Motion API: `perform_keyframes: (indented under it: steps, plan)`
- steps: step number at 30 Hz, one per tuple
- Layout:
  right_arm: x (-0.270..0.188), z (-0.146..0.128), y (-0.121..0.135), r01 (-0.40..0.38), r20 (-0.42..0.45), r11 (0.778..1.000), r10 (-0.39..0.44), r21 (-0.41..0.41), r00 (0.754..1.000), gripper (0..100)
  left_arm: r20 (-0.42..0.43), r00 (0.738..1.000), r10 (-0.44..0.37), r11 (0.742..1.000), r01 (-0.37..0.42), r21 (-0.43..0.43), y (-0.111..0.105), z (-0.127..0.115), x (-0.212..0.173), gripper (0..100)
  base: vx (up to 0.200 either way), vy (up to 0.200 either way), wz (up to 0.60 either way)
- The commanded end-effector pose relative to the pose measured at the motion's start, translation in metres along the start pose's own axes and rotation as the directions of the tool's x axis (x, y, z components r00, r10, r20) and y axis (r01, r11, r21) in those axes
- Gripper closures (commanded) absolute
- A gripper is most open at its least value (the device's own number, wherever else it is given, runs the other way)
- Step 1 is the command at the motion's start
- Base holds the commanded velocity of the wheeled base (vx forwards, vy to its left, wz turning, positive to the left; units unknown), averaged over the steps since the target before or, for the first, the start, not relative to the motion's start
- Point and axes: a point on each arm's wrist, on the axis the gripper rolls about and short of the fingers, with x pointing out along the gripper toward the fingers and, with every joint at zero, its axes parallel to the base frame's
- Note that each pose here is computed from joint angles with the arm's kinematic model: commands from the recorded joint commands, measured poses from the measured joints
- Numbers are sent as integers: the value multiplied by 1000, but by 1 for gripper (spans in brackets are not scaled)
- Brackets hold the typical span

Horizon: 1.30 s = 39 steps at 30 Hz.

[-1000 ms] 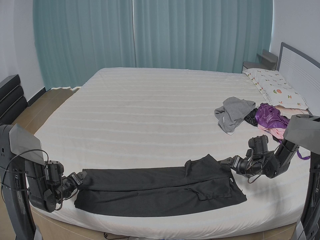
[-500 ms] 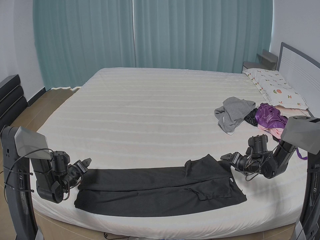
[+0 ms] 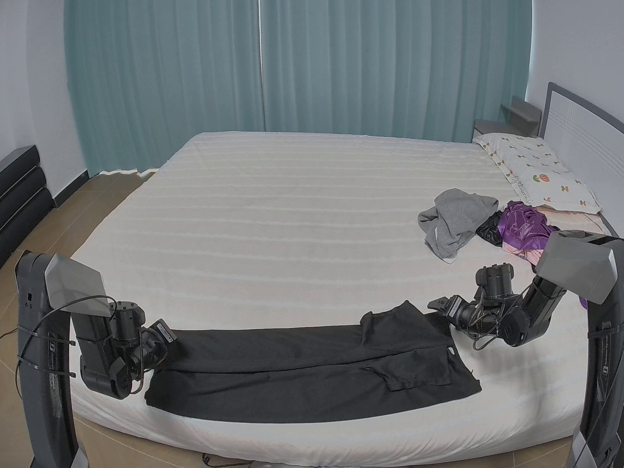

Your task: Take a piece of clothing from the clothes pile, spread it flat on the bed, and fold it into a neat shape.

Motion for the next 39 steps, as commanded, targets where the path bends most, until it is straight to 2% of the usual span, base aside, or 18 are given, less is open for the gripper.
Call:
perform_keyframes:
  steps: [1,13,14,27,33,39]
  plan:
    - [10,-2,-4,7,-2,1000,-7,0,1000,0,10,1000,9,1000,-8,-5,0,1,1,100,0,0,0]
    - [25,-4,-5,30,8,999,-29,-28,1000,0,19,1000,16,1000,-15,-7,-1,1,1,100,0,0,0]
    - [27,-4,-5,35,16,999,-34,-29,999,100,18,1000,16,1000,-16,-7,0,1,0,100,0,0,0]
    - [20,2,-5,45,50,999,-44,-10,998,100,77,997,4,1000,-3,-10,-10,15,-5,100,0,0,0]
    - [13,12,-1,36,86,997,-41,67,995,100,94,996,-9,1000,10,-6,-15,17,-1,100,0,0,0]
    - [11,17,-4,34,98,995,-44,95,994,100,128,991,-32,999,33,-8,-21,24,7,100,0,0,0]
